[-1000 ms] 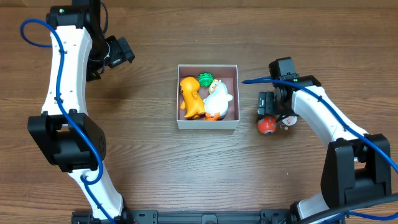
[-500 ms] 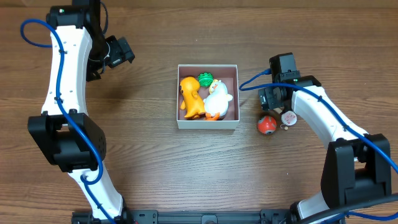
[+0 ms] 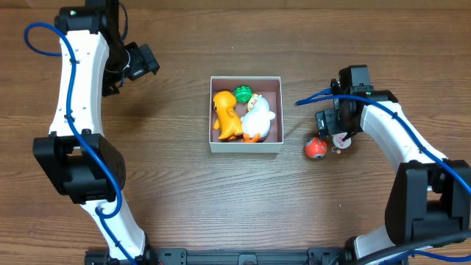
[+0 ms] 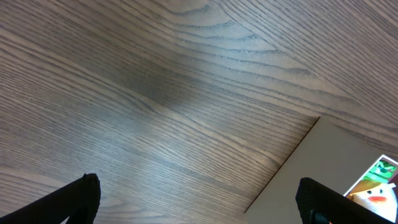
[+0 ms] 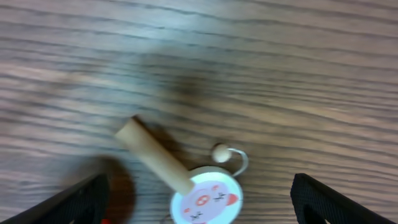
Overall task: Pack container
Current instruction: 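Lower the right gripper onto the wooden stick toy and grasp it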
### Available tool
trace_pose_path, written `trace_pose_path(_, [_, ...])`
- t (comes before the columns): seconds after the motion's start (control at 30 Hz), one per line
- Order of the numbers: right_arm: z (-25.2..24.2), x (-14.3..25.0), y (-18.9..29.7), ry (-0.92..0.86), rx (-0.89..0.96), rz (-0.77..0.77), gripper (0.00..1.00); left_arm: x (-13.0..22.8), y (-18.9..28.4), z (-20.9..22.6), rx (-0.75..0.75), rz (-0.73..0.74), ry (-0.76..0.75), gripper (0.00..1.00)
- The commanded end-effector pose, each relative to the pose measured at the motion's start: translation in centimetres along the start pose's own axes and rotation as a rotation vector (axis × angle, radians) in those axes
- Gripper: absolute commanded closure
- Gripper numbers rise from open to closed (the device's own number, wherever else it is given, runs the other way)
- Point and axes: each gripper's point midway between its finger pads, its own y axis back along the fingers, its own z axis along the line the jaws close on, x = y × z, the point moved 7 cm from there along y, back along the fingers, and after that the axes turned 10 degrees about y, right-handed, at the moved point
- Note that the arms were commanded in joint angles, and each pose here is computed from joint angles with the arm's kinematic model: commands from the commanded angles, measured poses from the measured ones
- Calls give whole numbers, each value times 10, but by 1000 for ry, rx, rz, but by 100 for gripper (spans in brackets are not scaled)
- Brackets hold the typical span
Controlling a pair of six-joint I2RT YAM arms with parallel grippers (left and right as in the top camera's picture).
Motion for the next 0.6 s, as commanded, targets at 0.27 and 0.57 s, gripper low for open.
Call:
trace_pose_path(0.27, [15, 14, -38, 21, -110, 129, 15, 0, 0, 1, 1, 3, 9, 0])
trace_pose_path(0.57, [14, 10, -41, 19, -103, 108, 30, 0, 0, 1, 1, 3, 9, 0])
